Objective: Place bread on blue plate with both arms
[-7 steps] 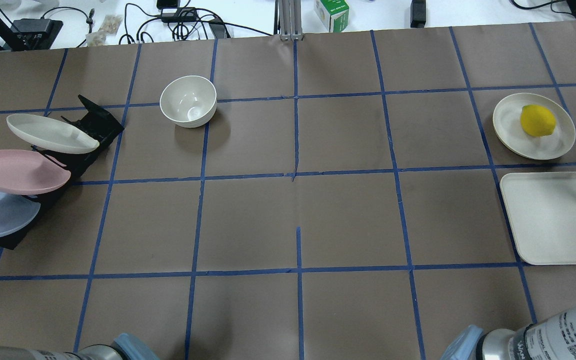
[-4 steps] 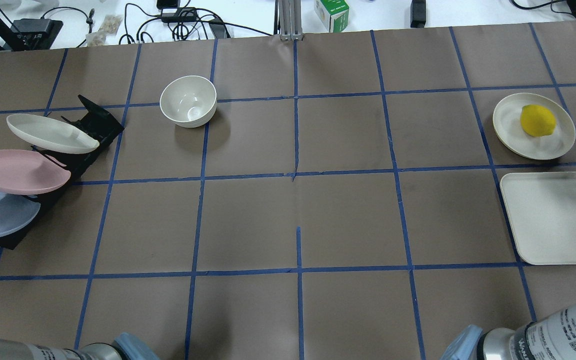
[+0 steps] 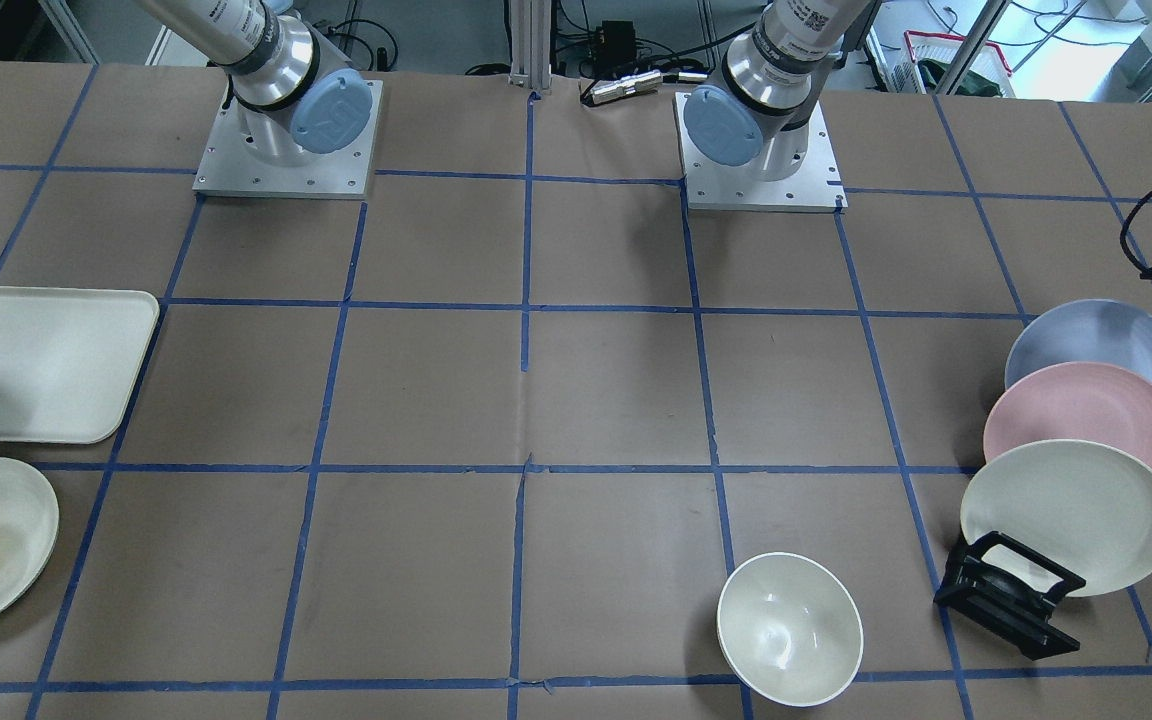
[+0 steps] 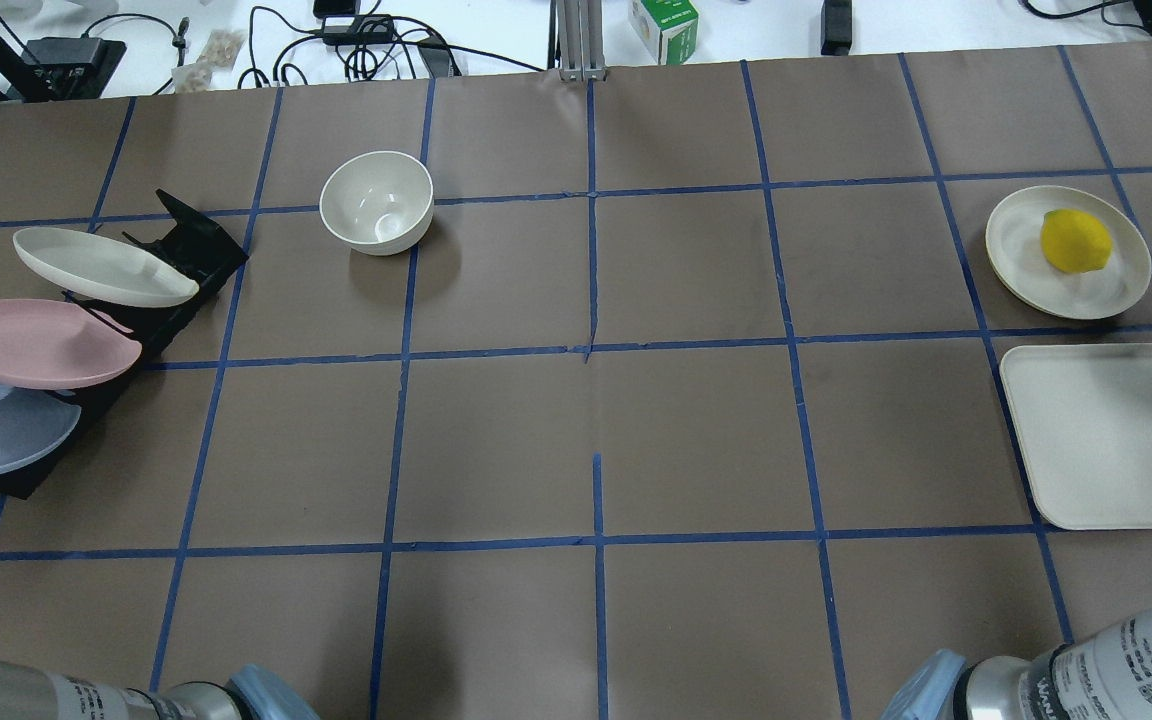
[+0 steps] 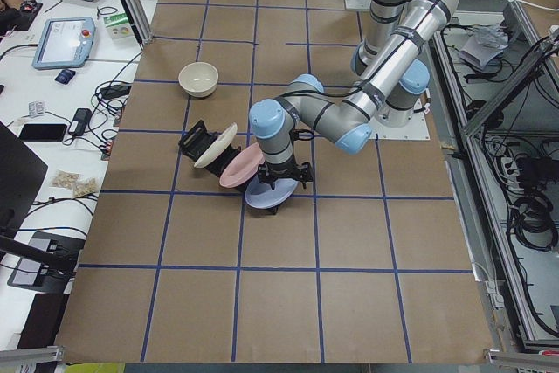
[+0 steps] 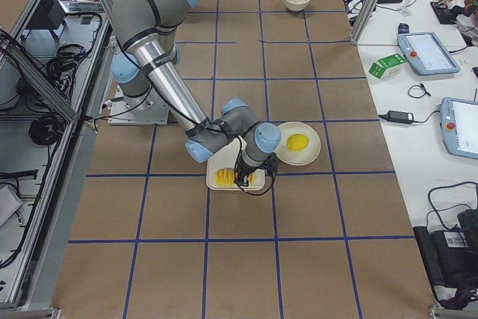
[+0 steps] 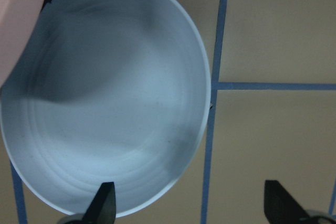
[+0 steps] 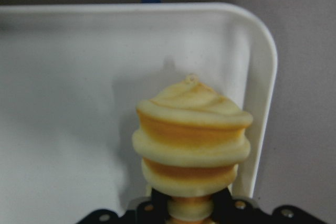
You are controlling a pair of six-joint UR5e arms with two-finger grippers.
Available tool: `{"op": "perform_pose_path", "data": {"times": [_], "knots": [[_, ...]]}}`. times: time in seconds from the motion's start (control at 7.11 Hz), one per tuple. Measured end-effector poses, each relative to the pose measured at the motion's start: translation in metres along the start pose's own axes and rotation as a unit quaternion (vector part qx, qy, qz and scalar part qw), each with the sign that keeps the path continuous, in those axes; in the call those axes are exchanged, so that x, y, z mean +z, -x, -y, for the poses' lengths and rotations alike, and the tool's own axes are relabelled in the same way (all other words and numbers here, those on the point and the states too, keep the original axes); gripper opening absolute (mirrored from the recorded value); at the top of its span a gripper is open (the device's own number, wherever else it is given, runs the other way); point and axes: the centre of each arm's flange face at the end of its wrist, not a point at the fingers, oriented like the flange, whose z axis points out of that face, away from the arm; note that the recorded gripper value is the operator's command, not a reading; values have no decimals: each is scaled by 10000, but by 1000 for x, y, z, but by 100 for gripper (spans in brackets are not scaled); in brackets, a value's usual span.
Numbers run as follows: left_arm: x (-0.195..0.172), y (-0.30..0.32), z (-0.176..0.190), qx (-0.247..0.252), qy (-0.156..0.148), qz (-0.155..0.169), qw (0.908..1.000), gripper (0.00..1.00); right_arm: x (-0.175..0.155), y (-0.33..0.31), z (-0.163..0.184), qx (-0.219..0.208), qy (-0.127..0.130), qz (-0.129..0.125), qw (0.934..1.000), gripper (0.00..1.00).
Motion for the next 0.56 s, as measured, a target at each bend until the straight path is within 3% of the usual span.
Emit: {"op": "perform_pose_path", "data": {"times": [0.28, 0.56], "knots": [[7, 1, 5, 894, -46, -47, 9960, 100, -16, 0, -5, 31, -37, -55, 10000, 0], [14, -6, 15, 1717, 50, -134, 9850, 100, -44, 10, -13, 104, -113, -68, 9999, 0]]}}
